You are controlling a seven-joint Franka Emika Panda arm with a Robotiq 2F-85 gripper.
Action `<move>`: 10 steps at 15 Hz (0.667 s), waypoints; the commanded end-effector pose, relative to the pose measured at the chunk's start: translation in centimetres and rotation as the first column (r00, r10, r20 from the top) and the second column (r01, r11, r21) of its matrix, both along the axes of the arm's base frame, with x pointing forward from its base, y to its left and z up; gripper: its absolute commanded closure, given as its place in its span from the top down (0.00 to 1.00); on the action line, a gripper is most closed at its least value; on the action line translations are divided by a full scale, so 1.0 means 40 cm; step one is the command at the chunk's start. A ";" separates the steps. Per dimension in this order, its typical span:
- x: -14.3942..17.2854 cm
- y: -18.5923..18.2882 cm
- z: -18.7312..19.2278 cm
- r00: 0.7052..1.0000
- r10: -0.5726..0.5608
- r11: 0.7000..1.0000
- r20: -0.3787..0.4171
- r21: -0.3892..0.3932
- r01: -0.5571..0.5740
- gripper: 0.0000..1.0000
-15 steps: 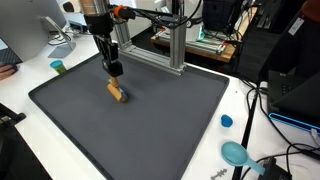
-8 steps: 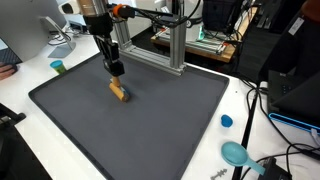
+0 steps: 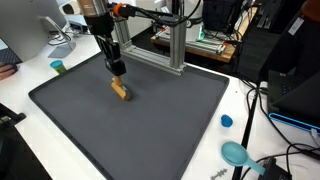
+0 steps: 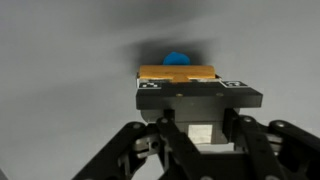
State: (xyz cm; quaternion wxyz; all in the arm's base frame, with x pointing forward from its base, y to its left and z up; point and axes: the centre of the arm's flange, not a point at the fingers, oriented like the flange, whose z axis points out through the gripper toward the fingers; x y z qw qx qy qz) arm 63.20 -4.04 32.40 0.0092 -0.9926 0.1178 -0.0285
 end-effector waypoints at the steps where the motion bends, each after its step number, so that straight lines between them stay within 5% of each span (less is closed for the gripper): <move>1: -0.015 0.007 -0.054 0.995 0.006 0.999 -0.099 0.036 -0.003 0.22; 7: -0.008 0.006 -0.076 0.994 0.005 0.999 -0.109 0.050 0.001 0.22; 9: -0.001 -0.001 -0.004 1.000 -0.006 1.000 -0.026 0.012 0.007 0.22; 10: 0.002 -0.004 -0.001 1.000 -0.008 1.000 -0.021 0.011 0.008 0.47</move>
